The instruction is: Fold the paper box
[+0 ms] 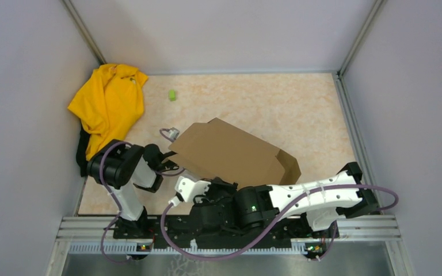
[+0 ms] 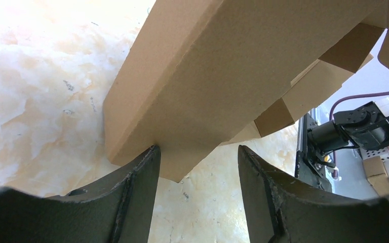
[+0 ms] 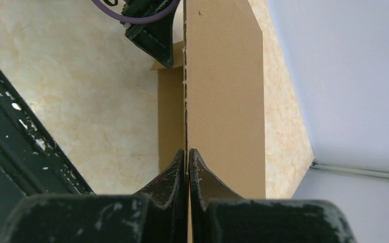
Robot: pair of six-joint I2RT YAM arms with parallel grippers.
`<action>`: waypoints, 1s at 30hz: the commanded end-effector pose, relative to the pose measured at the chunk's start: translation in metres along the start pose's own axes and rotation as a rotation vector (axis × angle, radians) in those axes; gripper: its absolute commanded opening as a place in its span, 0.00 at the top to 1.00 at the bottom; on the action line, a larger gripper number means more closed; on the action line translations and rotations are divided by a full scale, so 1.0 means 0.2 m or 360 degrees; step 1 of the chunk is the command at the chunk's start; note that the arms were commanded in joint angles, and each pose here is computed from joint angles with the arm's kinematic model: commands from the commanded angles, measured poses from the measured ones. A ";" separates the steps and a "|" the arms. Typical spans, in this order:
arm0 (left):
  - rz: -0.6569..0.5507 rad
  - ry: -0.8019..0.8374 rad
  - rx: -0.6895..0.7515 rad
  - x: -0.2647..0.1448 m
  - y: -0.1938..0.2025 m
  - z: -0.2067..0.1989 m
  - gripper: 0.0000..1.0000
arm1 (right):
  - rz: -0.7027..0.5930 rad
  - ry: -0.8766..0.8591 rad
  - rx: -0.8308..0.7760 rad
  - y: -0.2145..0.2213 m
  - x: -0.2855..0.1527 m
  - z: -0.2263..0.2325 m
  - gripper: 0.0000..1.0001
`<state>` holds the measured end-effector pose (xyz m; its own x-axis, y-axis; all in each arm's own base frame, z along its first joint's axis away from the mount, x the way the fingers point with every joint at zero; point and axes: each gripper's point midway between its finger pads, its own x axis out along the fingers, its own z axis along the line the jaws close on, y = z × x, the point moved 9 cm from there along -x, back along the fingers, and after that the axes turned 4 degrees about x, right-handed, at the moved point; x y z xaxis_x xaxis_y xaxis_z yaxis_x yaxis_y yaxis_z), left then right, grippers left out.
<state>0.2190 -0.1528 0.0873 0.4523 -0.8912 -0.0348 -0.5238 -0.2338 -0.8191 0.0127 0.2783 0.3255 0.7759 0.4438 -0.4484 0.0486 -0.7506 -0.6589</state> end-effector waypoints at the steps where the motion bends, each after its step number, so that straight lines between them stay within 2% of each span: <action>1: -0.0176 0.0090 0.0266 0.03 -0.10 -0.06 0.36 | -0.0106 -0.0139 0.0234 -0.06 -0.08 -0.05 1.00; 15: -0.0242 -0.0142 0.0298 0.04 -0.13 -0.01 0.36 | -0.0042 -0.0234 0.0258 -0.02 -0.04 -0.03 1.00; 27: -0.0242 -0.0153 0.0341 0.03 -0.15 -0.02 0.37 | -0.0019 -0.0233 0.0272 -0.03 0.01 -0.05 1.00; 30: -0.0231 -0.0149 0.0336 0.00 -0.12 -0.04 0.40 | -0.0001 -0.0223 0.0265 -0.01 0.03 -0.05 1.00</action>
<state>0.2330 -0.1520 0.1050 0.5916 -0.8062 0.0068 -0.3483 -0.2632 -0.8997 0.0205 0.2785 0.3252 0.6929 0.4817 -0.5366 -0.0452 -0.7136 -0.6990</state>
